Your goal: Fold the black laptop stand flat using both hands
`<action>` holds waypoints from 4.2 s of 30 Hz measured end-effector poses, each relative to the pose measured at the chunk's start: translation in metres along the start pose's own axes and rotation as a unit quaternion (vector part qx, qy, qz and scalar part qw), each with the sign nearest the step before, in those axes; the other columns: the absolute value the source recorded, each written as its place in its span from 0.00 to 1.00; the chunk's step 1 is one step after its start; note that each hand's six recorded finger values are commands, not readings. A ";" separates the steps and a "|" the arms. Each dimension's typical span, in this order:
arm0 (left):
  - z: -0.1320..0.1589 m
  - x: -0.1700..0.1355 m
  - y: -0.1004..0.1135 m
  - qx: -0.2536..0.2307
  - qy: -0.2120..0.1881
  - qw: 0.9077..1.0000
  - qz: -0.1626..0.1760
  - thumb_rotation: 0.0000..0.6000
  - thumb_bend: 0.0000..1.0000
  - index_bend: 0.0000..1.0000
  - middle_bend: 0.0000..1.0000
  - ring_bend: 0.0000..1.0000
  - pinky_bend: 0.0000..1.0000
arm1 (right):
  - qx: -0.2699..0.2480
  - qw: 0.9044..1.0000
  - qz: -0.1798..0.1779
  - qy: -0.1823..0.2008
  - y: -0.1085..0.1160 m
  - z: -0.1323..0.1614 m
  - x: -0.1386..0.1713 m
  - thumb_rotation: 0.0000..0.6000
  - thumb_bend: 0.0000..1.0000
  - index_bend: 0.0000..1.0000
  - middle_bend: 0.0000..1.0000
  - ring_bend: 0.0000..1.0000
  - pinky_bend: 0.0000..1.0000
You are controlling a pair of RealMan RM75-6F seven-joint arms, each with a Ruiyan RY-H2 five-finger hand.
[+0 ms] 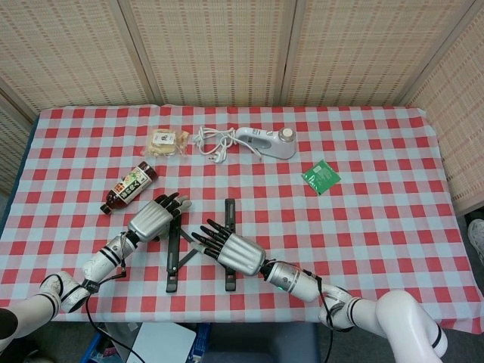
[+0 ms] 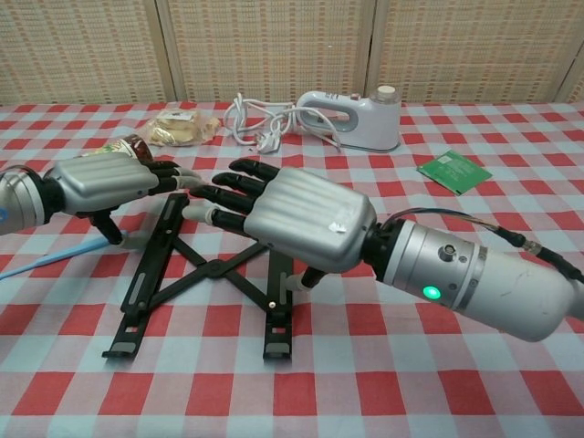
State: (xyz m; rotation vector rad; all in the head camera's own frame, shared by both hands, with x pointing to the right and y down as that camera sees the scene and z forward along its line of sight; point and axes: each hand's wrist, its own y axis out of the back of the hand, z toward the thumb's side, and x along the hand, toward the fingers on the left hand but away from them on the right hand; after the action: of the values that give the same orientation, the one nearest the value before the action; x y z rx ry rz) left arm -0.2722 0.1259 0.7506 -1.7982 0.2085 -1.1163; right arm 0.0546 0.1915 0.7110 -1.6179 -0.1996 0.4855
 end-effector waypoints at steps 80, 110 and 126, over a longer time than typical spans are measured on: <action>0.027 0.006 0.006 -0.054 -0.024 0.998 0.004 1.00 0.29 0.00 0.00 0.00 0.18 | 0.003 0.999 -0.043 -0.011 -0.003 0.012 -0.005 1.00 0.00 0.00 0.00 0.00 0.00; 0.007 -0.019 0.019 -0.079 0.006 0.997 0.010 1.00 0.29 0.00 0.00 0.00 0.18 | -0.019 0.997 -0.067 0.013 0.021 0.010 -0.004 1.00 0.00 0.00 0.00 0.00 0.00; -0.034 -0.059 0.021 -0.103 0.063 0.992 0.029 1.00 0.29 0.00 0.00 0.00 0.18 | -0.032 0.982 0.115 0.145 0.025 0.001 -0.021 1.00 0.02 0.00 0.01 0.00 0.00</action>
State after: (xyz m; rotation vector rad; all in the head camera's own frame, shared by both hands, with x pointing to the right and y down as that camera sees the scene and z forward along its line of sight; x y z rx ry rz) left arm -0.3247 0.1266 0.7024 -1.8887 0.4643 -1.2037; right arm 0.0310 0.1812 0.6908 -1.7626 0.1944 0.4143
